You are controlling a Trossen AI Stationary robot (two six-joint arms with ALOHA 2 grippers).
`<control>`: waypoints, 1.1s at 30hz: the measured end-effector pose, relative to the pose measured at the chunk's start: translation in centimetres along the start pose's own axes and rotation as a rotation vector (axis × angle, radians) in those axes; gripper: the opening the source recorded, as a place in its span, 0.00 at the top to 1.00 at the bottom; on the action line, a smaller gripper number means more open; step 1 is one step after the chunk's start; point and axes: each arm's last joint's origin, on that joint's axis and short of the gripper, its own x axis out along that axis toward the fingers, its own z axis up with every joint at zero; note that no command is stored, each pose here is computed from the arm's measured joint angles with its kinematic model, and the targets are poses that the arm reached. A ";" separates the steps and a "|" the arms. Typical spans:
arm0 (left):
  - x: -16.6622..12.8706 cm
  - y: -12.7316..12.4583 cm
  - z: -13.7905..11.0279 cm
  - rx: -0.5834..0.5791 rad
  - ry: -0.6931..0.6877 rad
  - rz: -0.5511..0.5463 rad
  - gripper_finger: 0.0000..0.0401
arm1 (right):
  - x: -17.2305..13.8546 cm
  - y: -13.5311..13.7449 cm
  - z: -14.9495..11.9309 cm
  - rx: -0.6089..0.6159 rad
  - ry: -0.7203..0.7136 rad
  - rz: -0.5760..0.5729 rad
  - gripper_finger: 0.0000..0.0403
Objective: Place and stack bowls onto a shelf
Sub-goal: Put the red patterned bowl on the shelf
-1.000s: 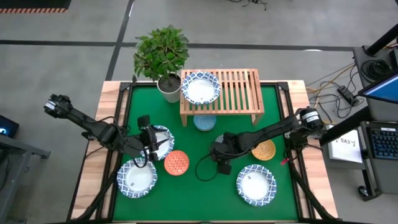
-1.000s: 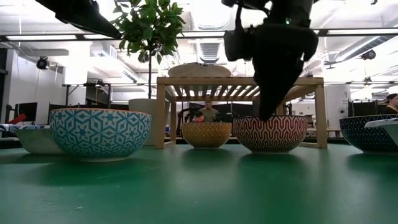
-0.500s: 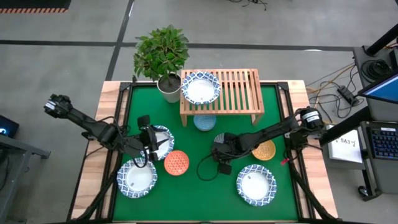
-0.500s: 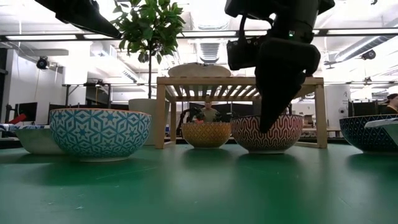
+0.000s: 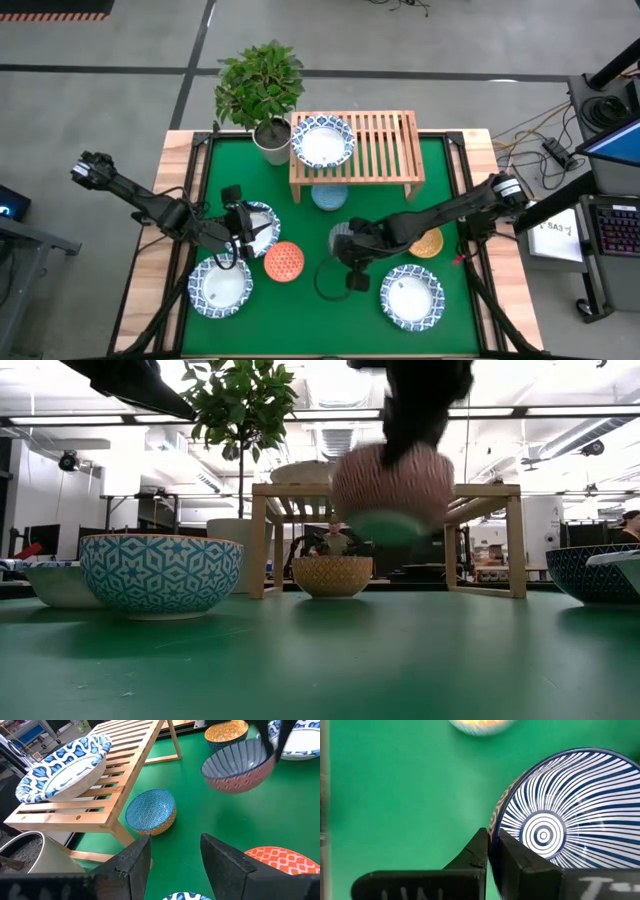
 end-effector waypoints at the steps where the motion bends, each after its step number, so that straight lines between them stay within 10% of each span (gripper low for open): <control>1: 0.0 0.0 0.0 -0.001 -0.003 0.000 0.61 | -0.8 0.4 0.4 -0.014 -0.021 0.012 0.97; 15: 0.0 -0.1 1.0 -0.023 -0.085 0.015 0.61 | -11.6 0.8 1.5 -0.245 -0.299 -0.001 0.97; 33: -0.2 0.4 2.3 0.058 -0.170 0.150 0.61 | -18.2 -11.4 -0.7 -0.068 -0.180 -0.572 0.97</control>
